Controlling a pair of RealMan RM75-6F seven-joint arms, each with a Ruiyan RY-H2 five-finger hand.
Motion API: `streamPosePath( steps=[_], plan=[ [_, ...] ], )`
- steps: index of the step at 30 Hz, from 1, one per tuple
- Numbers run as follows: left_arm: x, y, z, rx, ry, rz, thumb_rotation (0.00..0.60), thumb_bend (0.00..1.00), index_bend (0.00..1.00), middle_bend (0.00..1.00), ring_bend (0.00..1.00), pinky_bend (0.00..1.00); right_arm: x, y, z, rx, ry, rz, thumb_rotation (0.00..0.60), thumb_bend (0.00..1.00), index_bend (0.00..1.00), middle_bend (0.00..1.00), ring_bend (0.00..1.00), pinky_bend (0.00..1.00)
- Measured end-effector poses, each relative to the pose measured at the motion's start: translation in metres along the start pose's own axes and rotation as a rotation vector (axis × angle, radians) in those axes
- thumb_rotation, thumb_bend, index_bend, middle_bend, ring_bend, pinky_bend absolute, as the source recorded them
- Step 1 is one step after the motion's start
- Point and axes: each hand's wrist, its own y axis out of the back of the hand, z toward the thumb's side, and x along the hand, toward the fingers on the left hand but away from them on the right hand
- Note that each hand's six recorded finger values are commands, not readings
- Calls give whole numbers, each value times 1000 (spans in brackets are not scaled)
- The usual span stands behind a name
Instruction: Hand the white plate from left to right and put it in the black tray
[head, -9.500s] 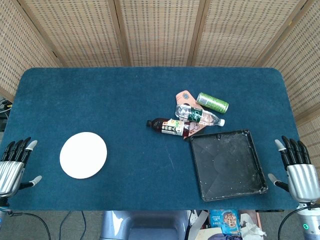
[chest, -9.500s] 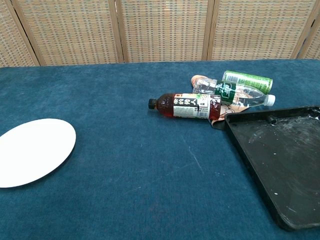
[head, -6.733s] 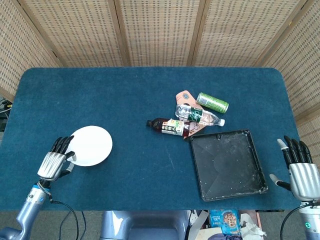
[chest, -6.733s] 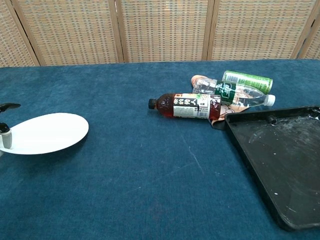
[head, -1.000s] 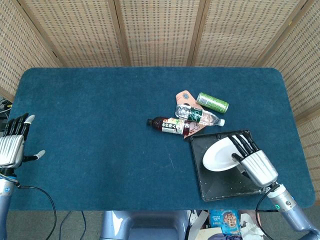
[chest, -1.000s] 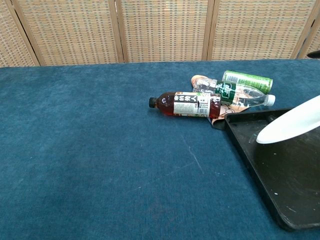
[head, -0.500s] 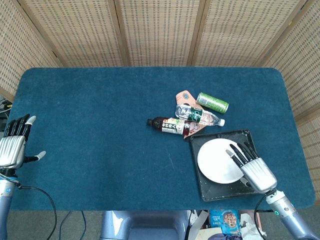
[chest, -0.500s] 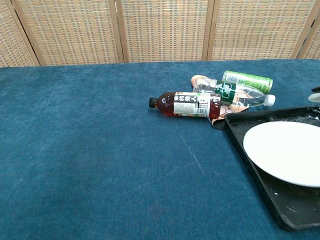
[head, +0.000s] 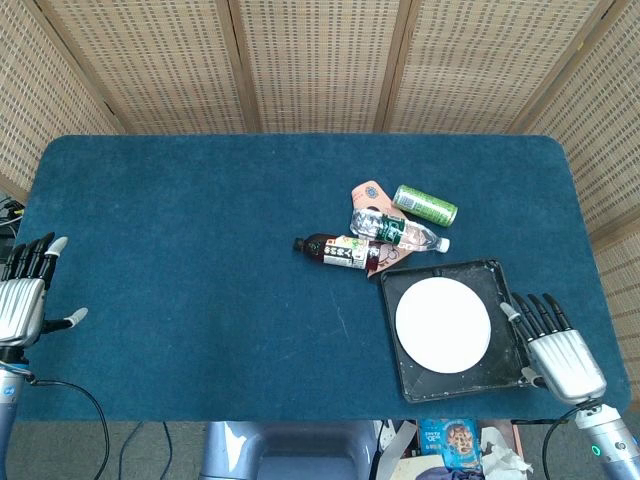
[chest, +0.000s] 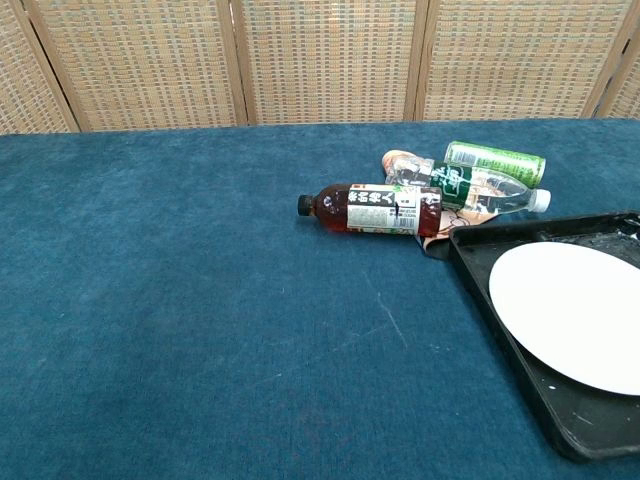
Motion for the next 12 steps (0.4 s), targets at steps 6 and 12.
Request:
streamPosePath(
  steps=[6, 12],
  plan=[
    [-14, 1, -3, 11, -8, -3, 600, 0, 0, 0, 0, 0, 6, 7, -17, -93, -117, -106, 600, 0, 0, 0, 0, 0],
    [-23, 1, -2, 8, -11, -14, 600, 0, 0, 0, 0, 0, 9, 9, -27, -139, -218, -225, 600, 0, 0, 0, 0, 0]
  ],
)
